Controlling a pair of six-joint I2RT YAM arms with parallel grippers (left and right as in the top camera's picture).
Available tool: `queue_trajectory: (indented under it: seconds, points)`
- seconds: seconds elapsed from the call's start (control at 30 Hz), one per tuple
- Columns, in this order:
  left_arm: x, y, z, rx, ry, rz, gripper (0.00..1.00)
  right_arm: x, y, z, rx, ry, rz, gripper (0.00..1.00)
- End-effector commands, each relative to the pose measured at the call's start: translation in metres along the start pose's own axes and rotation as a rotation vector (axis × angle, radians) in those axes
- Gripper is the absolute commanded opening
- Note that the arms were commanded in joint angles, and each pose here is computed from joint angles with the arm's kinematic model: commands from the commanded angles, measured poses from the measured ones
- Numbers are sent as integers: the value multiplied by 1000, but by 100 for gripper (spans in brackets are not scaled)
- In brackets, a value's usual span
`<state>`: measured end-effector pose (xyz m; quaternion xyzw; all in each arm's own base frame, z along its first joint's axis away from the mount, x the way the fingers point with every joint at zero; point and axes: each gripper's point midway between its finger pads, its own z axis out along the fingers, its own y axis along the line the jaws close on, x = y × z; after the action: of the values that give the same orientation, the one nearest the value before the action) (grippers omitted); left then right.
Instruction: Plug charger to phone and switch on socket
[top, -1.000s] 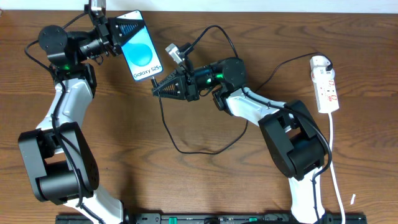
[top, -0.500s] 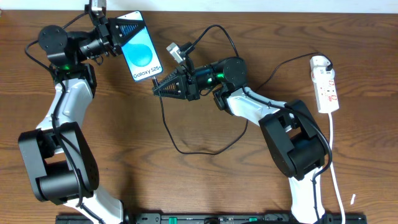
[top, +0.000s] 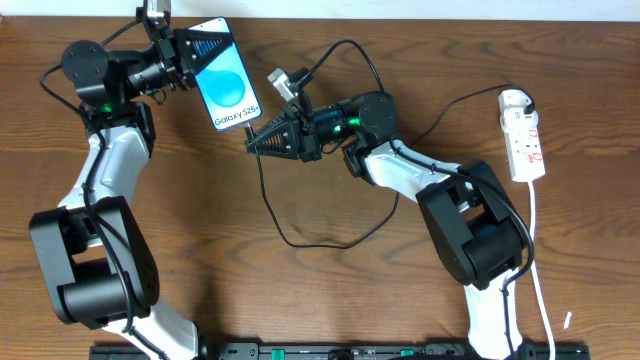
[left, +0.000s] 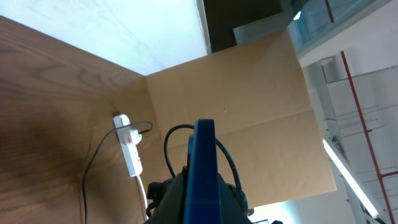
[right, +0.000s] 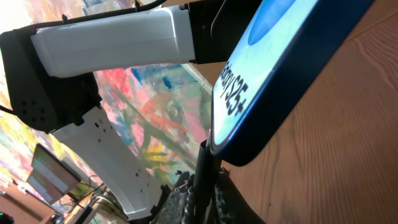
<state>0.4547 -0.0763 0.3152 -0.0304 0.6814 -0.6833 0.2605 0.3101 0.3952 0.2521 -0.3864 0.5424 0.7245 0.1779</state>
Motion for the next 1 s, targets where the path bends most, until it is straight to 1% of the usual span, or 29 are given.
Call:
queue_trajectory:
  seconds: [0.0, 0.33, 0.63, 0.97]
  points:
    - [-1, -14, 1, 10, -8, 55, 7, -3, -1, 3, 1, -21, 5, 8]
    - [-2, -14, 1, 10, -15, 55, 7, -3, -1, 3, 1, -21, 5, 8]
    - [6, -16, 17, 25, 10, 52, 8, -3, 0, 5, 0, -25, 6, 8]
    - [7, -16, 17, 25, 16, 52, 8, -6, -2, -1, 10, -33, 4, 8]
